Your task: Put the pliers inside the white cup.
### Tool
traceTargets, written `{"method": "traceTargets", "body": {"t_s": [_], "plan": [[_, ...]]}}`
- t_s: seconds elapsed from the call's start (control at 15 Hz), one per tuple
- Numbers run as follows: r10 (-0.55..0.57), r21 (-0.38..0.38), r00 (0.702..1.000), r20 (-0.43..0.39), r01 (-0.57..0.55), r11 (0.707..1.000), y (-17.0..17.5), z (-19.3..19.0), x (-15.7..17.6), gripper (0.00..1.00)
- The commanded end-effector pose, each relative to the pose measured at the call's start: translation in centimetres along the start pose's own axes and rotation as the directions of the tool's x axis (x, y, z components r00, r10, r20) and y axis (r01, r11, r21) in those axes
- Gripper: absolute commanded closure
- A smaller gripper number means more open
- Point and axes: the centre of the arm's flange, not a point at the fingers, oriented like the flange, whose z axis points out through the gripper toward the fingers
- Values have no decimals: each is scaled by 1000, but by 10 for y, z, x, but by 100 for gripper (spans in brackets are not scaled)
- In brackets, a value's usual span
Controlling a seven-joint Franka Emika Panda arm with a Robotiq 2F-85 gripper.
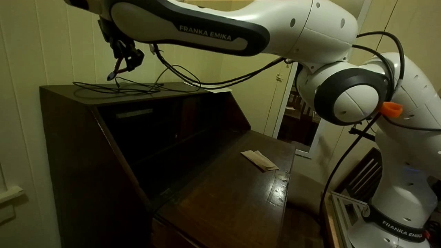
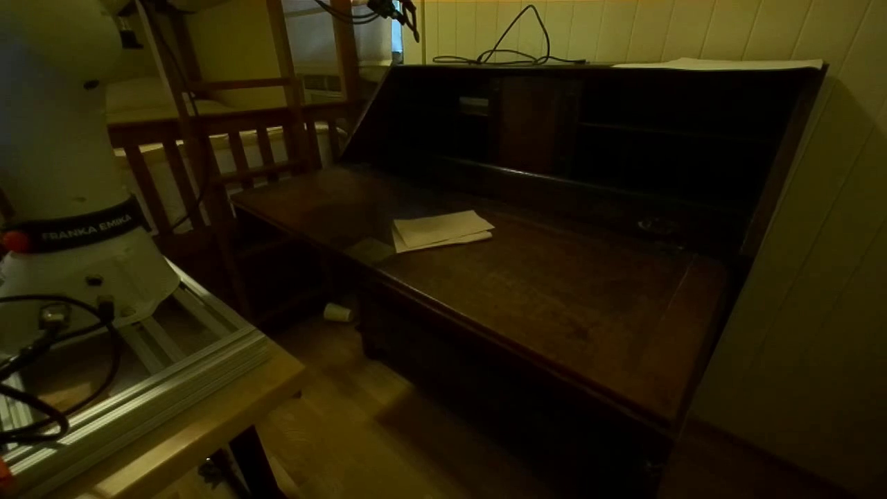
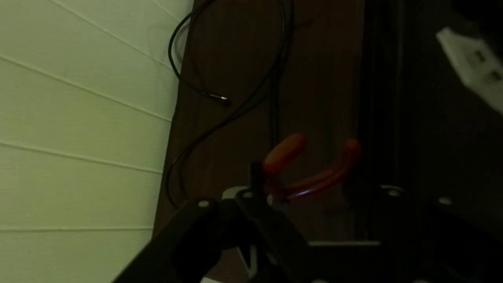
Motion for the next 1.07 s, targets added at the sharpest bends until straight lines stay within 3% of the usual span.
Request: {"method": "traceTargets", "body": {"t_s": [0.0, 0.27, 0.53, 0.6, 0.67, 0.73, 1.0], "plan": [[197, -4, 980, -18, -197, 980, 73, 2, 3, 71], [337, 26, 925, -175, -338, 941, 68, 10, -20, 71], [460, 42, 831, -313, -471, 881, 73, 15, -38, 71], [410, 15, 879, -241, -419, 908, 33, 16, -43, 46], [429, 20, 864, -264, -440, 898, 36, 17, -46, 46], [439, 24, 856, -274, -450, 893, 37, 19, -48, 71], [662, 108, 716, -224, -657, 747, 48, 49, -39, 71]]}}
